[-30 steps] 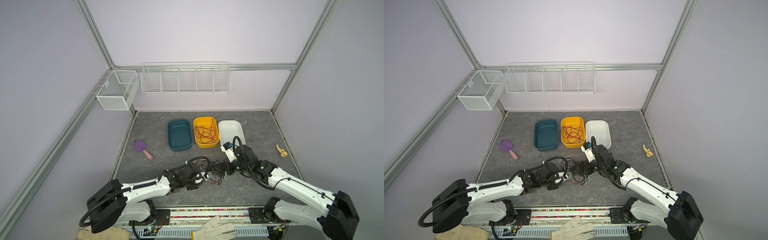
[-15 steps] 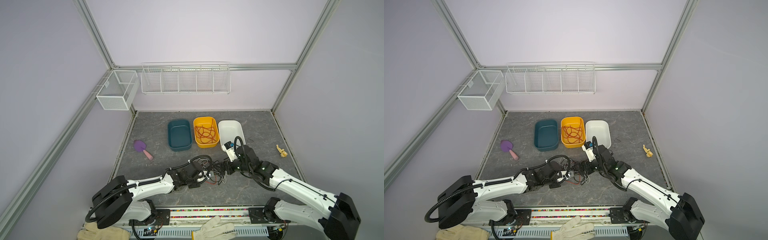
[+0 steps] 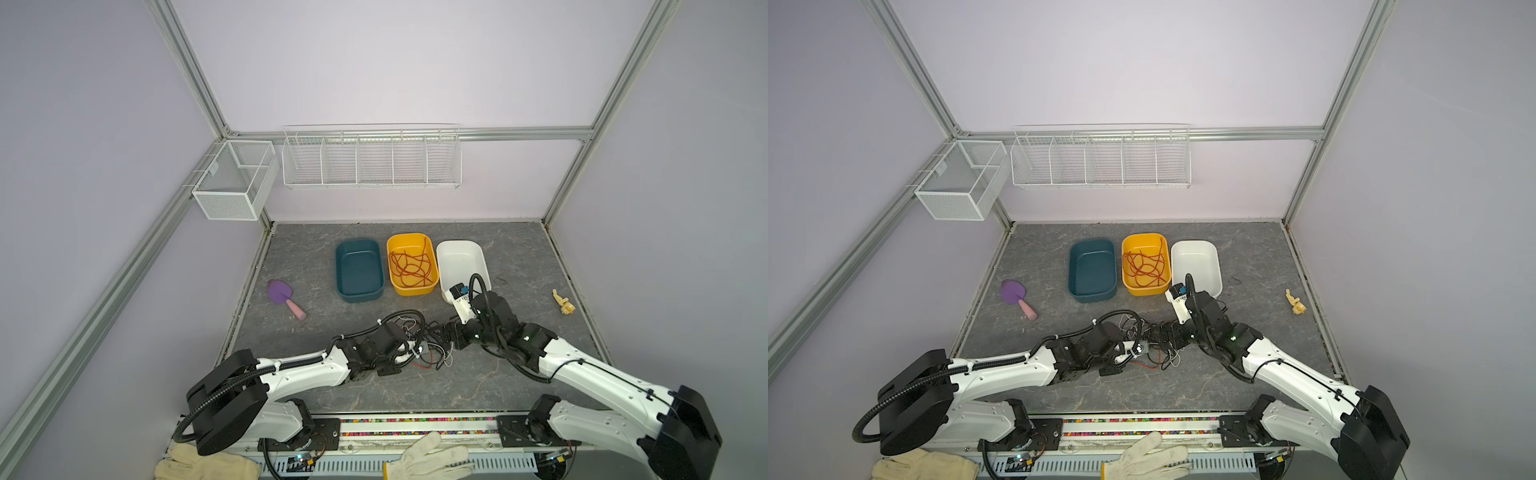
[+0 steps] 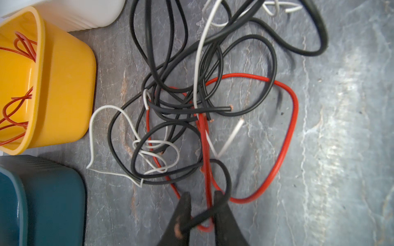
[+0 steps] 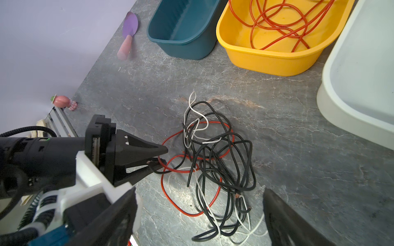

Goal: Untangle the cables
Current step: 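Pinch a red wire with the left gripper while the right gripper grasps the bundle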

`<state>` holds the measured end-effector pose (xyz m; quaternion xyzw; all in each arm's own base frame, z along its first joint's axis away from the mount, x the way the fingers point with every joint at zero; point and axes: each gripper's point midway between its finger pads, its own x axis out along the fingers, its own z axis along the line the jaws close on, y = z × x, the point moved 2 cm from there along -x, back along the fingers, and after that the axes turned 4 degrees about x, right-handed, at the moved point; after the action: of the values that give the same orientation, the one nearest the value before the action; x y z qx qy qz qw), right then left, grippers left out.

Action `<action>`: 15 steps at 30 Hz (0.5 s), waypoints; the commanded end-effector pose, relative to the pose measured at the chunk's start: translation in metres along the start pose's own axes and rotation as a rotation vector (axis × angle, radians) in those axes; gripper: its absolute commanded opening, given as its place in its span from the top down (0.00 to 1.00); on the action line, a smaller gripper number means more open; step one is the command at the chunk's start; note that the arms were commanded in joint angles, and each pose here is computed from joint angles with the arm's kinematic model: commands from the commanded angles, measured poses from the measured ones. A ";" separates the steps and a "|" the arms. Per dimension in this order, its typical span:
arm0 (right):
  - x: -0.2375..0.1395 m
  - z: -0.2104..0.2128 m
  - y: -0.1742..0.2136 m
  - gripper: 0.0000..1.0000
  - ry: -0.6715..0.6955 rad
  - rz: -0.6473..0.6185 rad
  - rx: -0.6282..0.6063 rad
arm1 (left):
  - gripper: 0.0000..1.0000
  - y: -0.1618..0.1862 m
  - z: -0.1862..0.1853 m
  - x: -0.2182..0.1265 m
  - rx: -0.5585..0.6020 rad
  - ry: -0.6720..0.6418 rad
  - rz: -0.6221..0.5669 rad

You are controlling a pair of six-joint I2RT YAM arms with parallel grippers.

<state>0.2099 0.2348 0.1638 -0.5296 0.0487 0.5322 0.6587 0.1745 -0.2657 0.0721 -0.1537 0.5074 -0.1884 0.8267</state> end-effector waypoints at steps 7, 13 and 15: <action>-0.003 0.000 0.001 0.07 0.002 -0.024 0.000 | 0.90 -0.010 0.005 -0.002 0.022 -0.004 -0.025; 0.000 0.001 0.002 0.07 -0.003 -0.013 0.000 | 0.97 -0.010 0.005 -0.006 0.013 -0.001 -0.029; 0.001 0.001 0.002 0.07 -0.004 -0.011 0.000 | 1.00 -0.010 0.005 -0.008 0.005 -0.004 -0.034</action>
<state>0.2108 0.2334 0.1663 -0.5328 0.0469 0.5257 0.6615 0.1741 -0.2652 0.0724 -0.1525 0.5079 -0.1887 0.8265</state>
